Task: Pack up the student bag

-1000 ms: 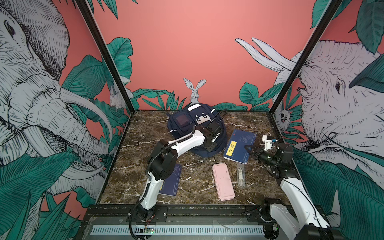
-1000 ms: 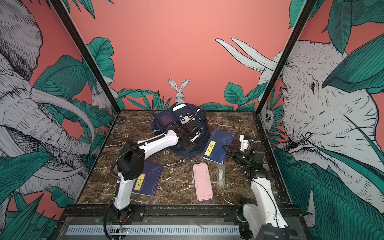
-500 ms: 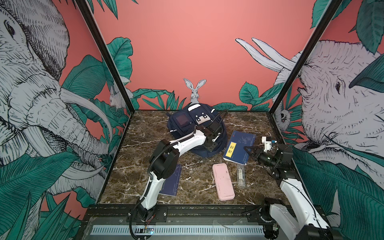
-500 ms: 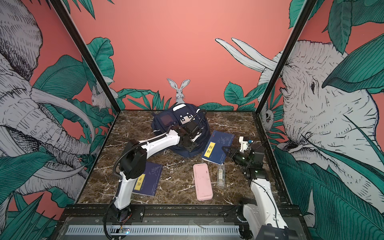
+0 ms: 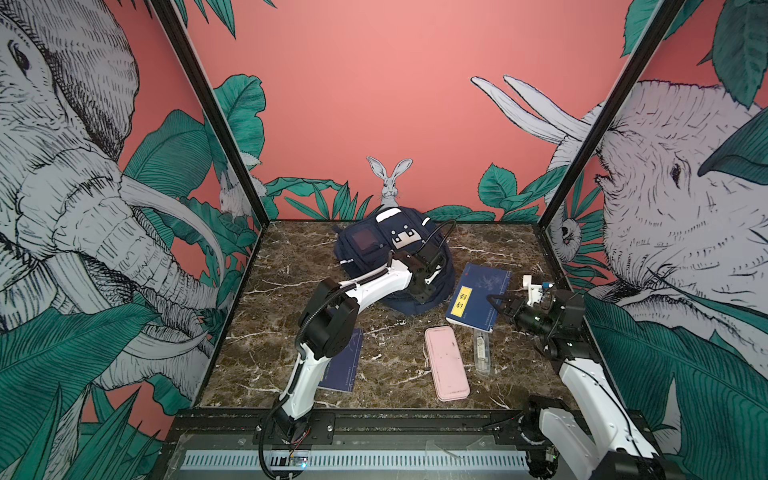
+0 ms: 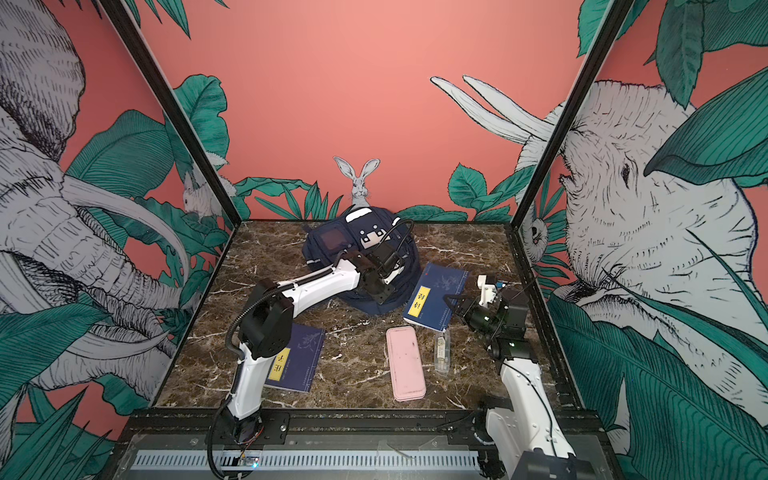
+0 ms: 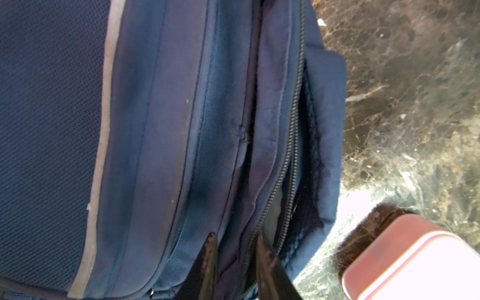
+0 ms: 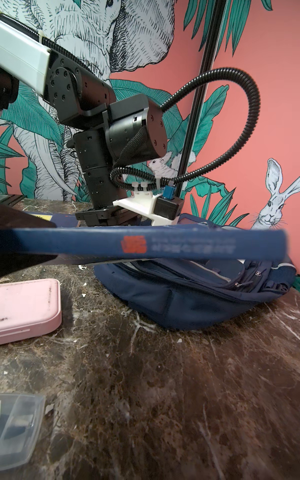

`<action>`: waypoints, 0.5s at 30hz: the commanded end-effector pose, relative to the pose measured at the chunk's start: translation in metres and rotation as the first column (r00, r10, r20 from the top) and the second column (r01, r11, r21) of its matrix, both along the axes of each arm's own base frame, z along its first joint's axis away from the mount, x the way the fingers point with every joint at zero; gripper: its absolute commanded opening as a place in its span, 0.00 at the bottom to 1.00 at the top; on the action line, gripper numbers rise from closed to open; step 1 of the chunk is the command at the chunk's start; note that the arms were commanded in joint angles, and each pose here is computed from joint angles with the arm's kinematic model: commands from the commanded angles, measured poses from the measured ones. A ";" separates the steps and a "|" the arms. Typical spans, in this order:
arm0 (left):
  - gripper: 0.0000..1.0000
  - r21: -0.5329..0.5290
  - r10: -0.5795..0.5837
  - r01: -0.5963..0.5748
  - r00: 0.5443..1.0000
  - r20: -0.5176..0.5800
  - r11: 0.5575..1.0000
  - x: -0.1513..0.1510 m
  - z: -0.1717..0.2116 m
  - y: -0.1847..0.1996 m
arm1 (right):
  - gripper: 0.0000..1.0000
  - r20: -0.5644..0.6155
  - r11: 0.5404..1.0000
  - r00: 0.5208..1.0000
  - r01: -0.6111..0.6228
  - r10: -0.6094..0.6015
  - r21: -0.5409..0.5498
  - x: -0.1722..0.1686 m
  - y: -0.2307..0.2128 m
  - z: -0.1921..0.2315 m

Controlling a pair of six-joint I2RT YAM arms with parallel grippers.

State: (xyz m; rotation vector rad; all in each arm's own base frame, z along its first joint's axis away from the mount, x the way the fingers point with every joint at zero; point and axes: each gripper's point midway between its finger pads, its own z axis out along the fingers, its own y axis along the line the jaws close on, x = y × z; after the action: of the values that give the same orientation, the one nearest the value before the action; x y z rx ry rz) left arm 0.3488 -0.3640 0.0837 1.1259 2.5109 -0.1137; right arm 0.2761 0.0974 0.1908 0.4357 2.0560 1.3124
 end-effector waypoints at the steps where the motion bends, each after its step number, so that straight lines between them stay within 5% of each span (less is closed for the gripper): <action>1: 0.28 0.000 -0.029 0.029 0.999 -0.020 1.000 -0.008 -0.004 -0.005 | 0.00 0.078 1.000 0.997 -0.015 0.015 -0.001 0.001 0.001 0.016; 10: 0.28 0.022 -0.047 0.048 0.998 -0.047 0.999 -0.015 -0.012 -0.007 | 0.00 0.071 1.000 0.997 -0.012 0.012 -0.007 -0.001 0.001 0.009; 15: 0.19 0.036 -0.049 0.050 0.998 -0.026 0.998 -0.011 -0.007 -0.006 | 0.00 0.075 1.000 0.997 -0.020 0.021 -0.009 0.004 0.001 0.012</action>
State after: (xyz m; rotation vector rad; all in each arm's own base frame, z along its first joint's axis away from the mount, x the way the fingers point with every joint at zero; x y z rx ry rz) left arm 0.3412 -0.3689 0.0668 1.1705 2.5323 -0.1111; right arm 0.2736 0.0977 0.1809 0.4580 2.0752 1.3176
